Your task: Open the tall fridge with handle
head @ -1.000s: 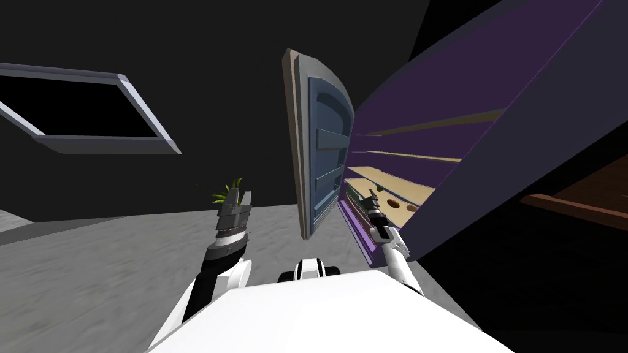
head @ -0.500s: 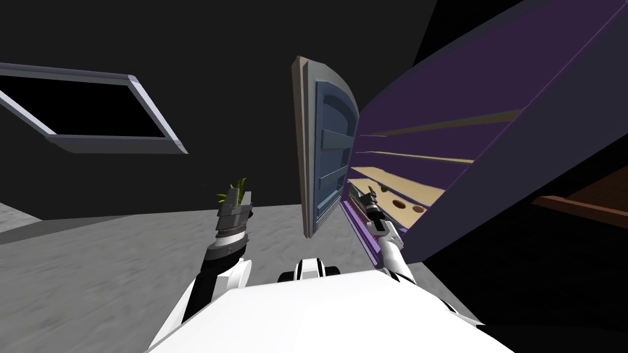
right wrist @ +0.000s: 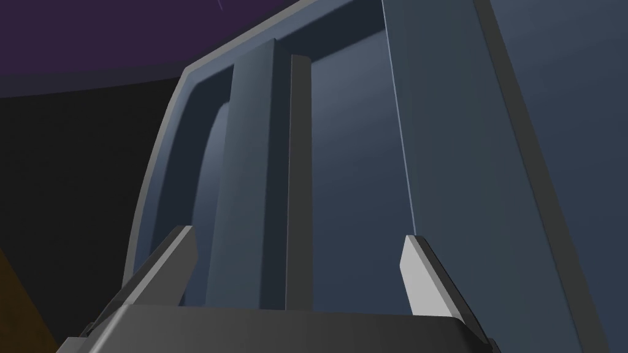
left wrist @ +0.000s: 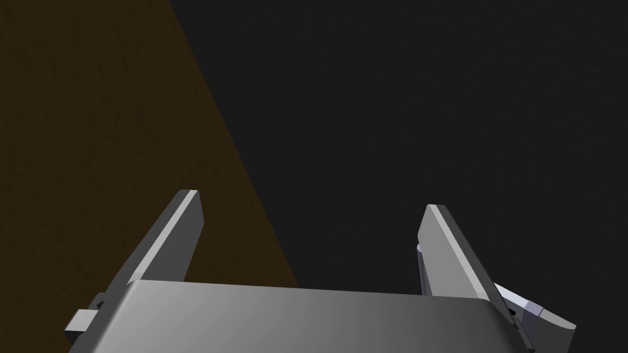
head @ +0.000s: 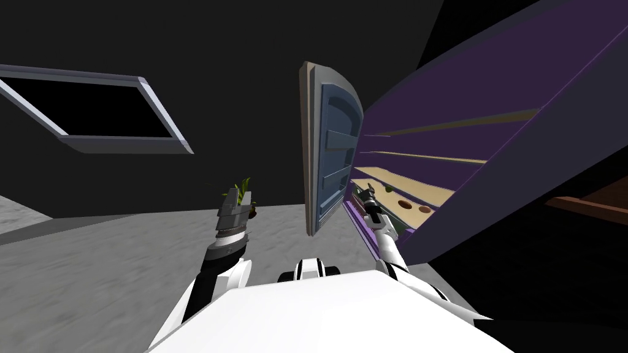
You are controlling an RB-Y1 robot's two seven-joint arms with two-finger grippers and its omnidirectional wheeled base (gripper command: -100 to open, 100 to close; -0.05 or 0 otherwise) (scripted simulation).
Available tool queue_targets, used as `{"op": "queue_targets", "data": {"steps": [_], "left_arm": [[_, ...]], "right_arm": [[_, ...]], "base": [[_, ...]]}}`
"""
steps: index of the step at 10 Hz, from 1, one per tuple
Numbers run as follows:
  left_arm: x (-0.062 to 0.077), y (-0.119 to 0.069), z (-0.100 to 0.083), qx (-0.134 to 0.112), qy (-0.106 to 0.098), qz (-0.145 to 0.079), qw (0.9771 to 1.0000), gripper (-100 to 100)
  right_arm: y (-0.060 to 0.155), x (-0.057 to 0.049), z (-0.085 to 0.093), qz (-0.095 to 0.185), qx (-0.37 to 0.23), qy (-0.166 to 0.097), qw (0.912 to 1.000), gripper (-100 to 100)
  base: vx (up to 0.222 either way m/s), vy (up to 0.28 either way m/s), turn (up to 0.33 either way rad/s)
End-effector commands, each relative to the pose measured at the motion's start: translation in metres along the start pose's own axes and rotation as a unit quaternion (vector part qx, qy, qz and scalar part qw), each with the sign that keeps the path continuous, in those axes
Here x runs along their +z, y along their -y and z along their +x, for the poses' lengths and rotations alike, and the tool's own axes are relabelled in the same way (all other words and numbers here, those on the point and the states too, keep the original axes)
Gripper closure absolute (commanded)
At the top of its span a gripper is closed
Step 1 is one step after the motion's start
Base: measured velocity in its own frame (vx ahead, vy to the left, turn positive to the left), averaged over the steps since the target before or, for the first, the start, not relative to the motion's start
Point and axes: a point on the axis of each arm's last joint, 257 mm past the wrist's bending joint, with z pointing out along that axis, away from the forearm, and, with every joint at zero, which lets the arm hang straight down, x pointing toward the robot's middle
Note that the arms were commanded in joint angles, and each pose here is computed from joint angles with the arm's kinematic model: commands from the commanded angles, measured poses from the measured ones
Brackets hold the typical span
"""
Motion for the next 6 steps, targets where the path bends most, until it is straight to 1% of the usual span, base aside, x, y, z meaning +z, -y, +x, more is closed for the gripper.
{"op": "queue_targets", "data": {"steps": [1,2,3,4,5,6], "left_arm": [[0.0,0.0,0.0,0.0,0.0,0.0,1.0,0],[0.0,0.0,0.0,0.0,0.0,0.0,1.0,0],[0.0,0.0,0.0,0.0,0.0,0.0,1.0,0],[0.0,0.0,0.0,0.0,0.0,0.0,1.0,0],[0.0,0.0,0.0,0.0,0.0,0.0,1.0,0],[0.0,0.0,0.0,0.0,0.0,0.0,1.0,0]], "right_arm": [[0.002,0.016,-0.004,-0.001,0.008,-0.017,0.9998,-100],[0.0,0.016,0.0,-0.004,0.008,-0.024,0.9997,-100],[0.003,0.026,-0.006,-0.003,0.015,-0.03,0.9994,-100],[0.001,0.026,-0.002,-0.006,0.015,-0.037,0.9992,-100],[0.005,0.036,-0.007,-0.005,0.021,-0.042,0.9989,-100],[0.003,0.036,-0.003,-0.008,0.021,-0.05,0.9985,-100]], "base": [[0.015,0.13,0.019],[0.01,0.125,0.01],[0.006,0.134,0.016],[0.001,0.107,0.009],[0.017,0.128,0.016],[0.013,0.106,0.012]]}}
